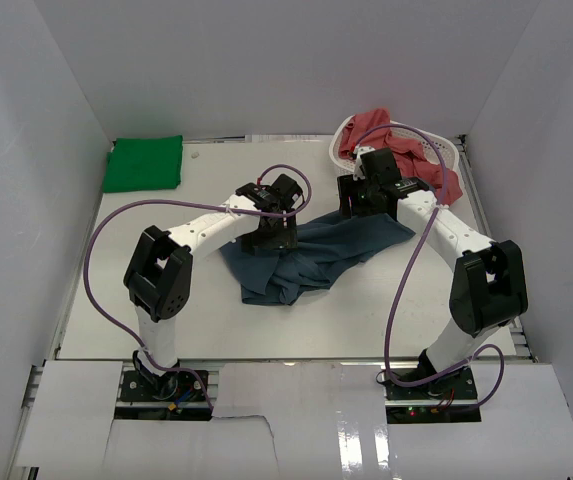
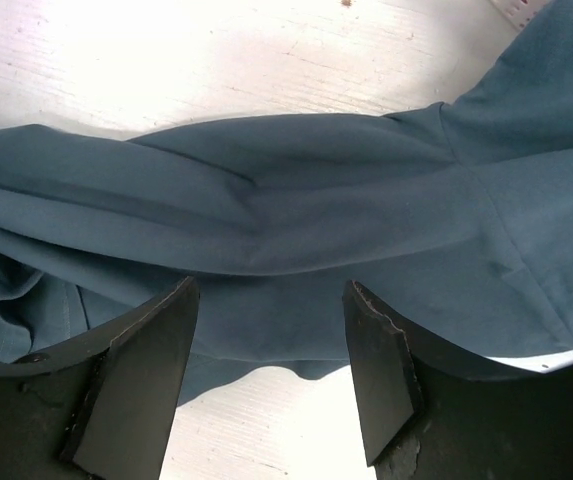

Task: Fold and stack the t-shirts
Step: Flatten out the tshirt

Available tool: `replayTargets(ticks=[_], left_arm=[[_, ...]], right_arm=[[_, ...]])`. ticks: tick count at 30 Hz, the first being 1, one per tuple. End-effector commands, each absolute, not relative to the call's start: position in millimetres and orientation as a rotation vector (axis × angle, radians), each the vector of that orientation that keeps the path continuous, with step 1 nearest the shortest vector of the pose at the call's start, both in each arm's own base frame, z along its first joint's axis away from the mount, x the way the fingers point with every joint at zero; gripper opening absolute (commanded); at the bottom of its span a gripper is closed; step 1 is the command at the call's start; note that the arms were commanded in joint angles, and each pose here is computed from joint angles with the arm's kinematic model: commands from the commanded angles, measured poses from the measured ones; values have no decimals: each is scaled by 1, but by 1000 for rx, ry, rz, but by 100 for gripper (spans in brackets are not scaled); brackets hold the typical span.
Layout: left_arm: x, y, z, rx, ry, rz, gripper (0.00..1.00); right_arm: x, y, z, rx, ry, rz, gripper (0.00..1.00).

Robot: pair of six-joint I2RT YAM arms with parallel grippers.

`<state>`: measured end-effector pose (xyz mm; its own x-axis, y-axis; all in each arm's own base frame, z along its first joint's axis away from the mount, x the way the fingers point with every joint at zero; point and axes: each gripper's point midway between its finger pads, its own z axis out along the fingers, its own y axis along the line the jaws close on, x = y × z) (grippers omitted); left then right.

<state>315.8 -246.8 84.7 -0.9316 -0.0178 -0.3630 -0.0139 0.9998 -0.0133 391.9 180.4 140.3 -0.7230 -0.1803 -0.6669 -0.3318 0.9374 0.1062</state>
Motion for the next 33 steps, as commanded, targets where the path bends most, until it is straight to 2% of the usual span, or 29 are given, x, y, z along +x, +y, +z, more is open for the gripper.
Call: replayTargets(ticks=[1, 10, 23, 33], left_arm=[[324, -252, 103, -46, 2717, -38, 95], [323, -244, 140, -70, 2633, -84, 95], [313, -236, 96, -50, 2742, 55, 96], [312, -245, 87, 52, 2709, 176, 94]], right_arm=[[397, 183, 153, -365, 2341, 314, 66], [397, 184, 149, -363, 2350, 314, 65], [395, 189, 148, -377, 2354, 350, 65], [395, 188, 146, -375, 2359, 348, 65]])
